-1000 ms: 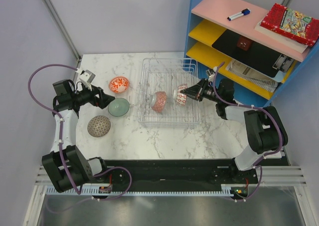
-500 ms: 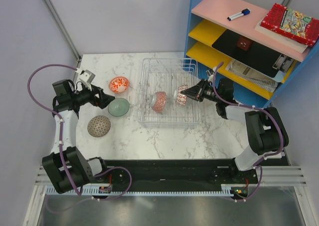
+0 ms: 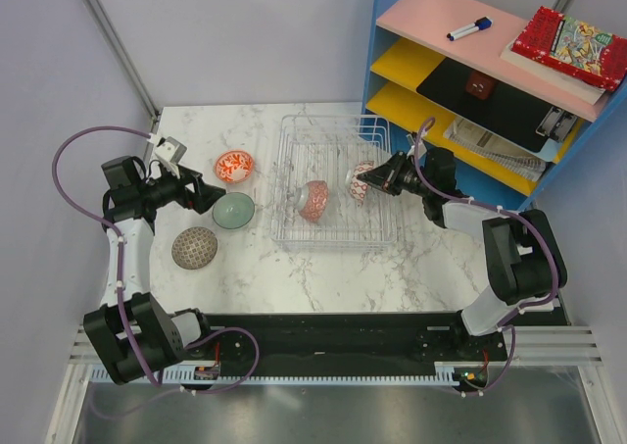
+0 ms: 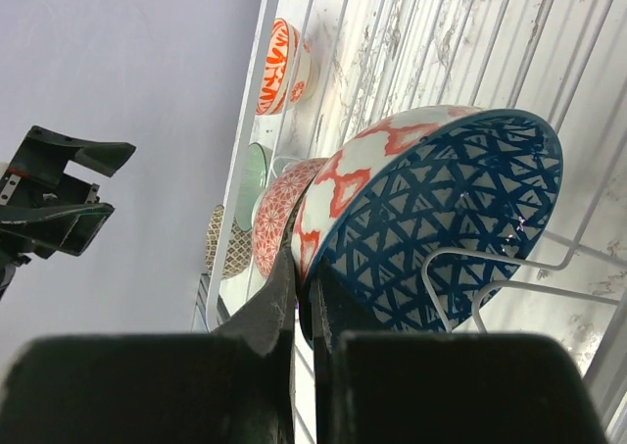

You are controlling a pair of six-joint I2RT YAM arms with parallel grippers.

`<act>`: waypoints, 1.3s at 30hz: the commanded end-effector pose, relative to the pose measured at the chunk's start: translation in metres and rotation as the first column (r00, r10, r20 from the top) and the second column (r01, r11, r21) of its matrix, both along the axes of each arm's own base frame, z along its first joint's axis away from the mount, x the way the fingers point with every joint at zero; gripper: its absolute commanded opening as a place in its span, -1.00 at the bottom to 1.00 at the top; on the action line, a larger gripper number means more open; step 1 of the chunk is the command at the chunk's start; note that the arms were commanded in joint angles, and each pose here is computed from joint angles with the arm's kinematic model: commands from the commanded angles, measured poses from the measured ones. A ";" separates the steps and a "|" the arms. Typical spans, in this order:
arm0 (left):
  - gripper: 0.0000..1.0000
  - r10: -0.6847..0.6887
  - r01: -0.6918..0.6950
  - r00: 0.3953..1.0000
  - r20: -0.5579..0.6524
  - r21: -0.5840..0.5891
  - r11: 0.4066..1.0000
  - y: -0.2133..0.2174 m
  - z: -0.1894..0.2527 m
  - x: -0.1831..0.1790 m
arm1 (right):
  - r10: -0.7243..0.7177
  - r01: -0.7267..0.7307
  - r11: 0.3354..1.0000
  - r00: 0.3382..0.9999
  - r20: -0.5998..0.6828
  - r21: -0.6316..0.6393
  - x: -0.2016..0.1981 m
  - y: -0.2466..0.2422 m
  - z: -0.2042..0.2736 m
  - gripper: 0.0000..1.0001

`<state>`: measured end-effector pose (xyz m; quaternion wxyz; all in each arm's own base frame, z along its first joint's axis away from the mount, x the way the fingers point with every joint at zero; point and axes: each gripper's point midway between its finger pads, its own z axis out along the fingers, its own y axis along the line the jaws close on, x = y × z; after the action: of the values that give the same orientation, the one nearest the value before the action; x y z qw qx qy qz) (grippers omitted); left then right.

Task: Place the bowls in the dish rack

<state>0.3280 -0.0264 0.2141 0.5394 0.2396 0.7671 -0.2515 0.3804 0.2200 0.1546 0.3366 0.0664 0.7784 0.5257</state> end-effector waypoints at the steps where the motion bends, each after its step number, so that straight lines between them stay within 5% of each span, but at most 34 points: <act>1: 0.99 -0.005 0.005 0.999 0.042 -0.003 1.000 -0.001 0.011 -0.001 | 0.049 -0.051 0.996 0.998 -0.029 -0.075 -0.013 0.006 -0.015 -1.00; 16: 0.99 -0.005 0.005 0.999 0.035 -0.012 1.000 -0.001 0.010 0.001 | 0.257 -0.265 0.938 0.964 0.065 0.225 -0.030 0.043 0.044 -1.00; 32: 0.99 -0.005 0.006 0.999 0.036 -0.013 1.000 -0.001 0.011 0.001 | 0.296 -0.320 0.907 0.947 0.125 0.273 -0.039 0.044 0.066 -1.00; 39: 0.99 -0.006 0.006 0.999 0.042 -0.011 1.000 -0.001 0.013 0.000 | 0.319 -0.335 0.921 0.942 0.105 0.197 -0.048 0.042 0.050 -1.00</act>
<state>0.3286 -0.0263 0.2154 0.5411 0.2381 0.7663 -0.2518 0.3433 0.2623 0.1909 0.2345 0.0048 0.7121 0.6617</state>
